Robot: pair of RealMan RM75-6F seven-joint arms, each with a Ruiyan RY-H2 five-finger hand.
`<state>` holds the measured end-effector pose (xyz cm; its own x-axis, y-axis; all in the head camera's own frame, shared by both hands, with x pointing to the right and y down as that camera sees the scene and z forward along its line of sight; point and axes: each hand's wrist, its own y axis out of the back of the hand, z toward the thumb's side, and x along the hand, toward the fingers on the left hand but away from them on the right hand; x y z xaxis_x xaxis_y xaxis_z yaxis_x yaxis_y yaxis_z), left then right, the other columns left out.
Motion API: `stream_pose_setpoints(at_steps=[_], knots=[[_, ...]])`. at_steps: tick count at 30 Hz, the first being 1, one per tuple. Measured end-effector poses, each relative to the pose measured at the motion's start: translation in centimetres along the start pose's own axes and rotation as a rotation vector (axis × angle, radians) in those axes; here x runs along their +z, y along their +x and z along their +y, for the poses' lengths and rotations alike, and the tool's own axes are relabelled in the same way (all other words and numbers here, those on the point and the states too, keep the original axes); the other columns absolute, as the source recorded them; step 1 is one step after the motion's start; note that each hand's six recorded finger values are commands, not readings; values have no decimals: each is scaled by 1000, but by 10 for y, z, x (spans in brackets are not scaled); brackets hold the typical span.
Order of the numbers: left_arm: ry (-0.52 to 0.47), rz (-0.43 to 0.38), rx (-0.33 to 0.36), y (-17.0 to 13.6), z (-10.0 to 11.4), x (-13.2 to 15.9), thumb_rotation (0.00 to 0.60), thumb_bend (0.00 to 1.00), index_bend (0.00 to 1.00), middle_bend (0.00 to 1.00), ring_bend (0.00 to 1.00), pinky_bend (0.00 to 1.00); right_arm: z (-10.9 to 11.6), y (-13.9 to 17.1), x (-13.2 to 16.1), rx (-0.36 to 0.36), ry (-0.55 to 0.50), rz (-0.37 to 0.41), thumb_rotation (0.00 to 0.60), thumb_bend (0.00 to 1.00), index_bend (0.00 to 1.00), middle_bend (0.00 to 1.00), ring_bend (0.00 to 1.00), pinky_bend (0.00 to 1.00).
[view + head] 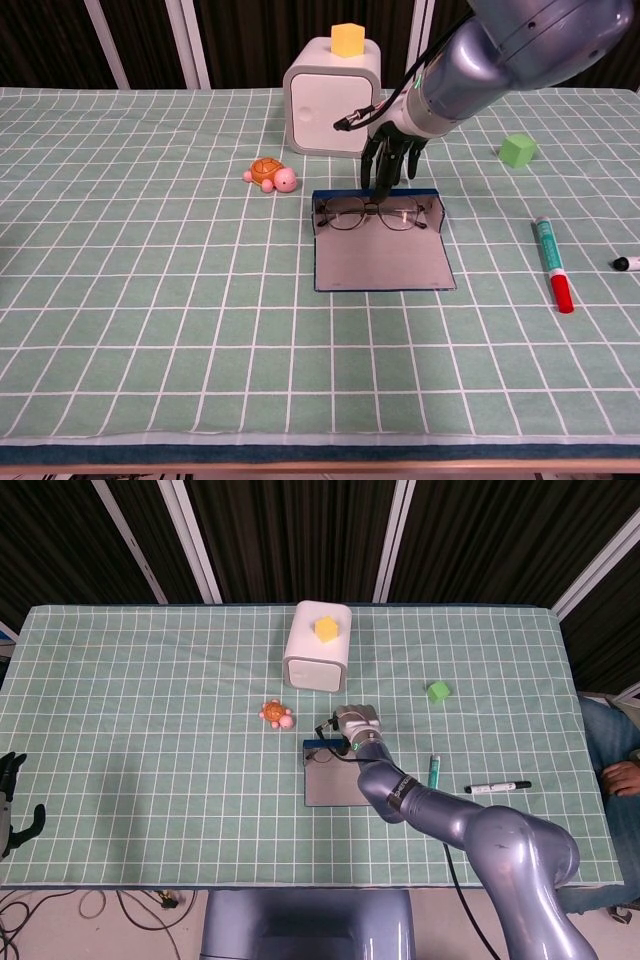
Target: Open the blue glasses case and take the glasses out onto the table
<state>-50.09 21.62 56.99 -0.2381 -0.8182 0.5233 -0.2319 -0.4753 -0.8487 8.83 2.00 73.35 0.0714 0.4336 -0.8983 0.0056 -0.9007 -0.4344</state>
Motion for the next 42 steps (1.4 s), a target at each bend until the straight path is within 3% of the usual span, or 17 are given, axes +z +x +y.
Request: stream_pose_setpoints(at_steps=[42], knots=[[-3,14,-8,1,0,-1,600,464,29,0,0,0,-1,1,-5,14,-7,4,600,428,427,369,302,214]])
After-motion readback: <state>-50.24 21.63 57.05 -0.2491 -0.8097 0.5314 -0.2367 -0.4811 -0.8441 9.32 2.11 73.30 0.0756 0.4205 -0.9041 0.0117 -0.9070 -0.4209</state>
